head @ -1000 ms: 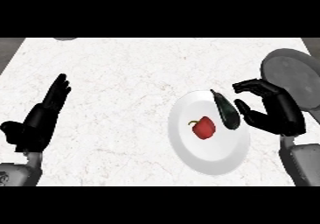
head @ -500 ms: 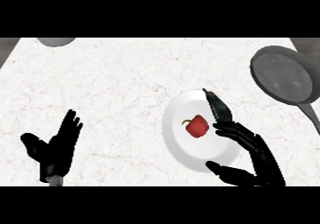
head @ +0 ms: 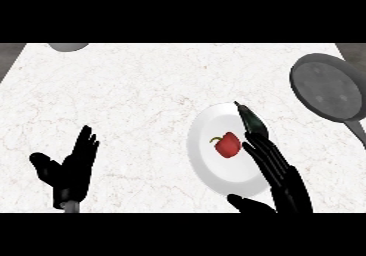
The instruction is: Pick the bell pepper from the plate and place it in the pan
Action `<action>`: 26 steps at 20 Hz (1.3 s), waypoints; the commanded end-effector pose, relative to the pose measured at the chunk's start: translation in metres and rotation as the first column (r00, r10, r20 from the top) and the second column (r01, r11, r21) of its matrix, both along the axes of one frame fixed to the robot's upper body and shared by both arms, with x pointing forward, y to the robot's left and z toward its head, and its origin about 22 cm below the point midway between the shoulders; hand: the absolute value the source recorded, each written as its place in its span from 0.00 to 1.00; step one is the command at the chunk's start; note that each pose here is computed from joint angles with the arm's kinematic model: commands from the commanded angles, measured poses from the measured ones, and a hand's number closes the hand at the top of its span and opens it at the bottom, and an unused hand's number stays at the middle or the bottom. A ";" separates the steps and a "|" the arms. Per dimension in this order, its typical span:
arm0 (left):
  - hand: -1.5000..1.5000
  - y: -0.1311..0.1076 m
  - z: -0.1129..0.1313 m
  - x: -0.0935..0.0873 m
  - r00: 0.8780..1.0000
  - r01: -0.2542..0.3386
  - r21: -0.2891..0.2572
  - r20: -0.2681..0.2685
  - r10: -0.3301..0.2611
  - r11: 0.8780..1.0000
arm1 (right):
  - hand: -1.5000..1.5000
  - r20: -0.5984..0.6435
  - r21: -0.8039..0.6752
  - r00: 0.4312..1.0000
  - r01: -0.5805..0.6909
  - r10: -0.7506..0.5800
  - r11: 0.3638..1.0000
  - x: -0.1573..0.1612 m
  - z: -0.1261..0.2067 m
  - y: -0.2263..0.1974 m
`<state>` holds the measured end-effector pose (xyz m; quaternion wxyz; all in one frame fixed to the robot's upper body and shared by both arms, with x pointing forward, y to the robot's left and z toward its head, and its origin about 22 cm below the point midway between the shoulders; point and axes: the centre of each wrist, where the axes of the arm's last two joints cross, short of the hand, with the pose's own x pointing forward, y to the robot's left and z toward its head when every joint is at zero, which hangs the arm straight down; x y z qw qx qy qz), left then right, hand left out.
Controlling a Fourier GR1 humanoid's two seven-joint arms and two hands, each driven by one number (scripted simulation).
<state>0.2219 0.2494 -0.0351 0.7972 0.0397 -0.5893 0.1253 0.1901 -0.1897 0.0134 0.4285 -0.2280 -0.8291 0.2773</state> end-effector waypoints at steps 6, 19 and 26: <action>0.50 -0.003 -0.007 -0.009 0.999 0.015 0.002 -0.030 -0.015 1.000 | 0.00 -0.169 -0.410 0.963 0.125 -0.209 0.904 0.041 0.043 0.027; 0.50 0.008 -0.010 -0.001 1.000 0.021 -0.013 -0.023 -0.021 1.000 | 0.00 -0.258 -0.707 0.901 0.069 -0.348 0.704 0.101 0.086 0.064; 0.50 -0.009 -0.002 0.003 0.999 0.017 0.009 -0.027 -0.017 1.000 | 0.00 -0.449 -0.766 0.805 -0.125 -0.387 0.630 0.103 0.050 0.059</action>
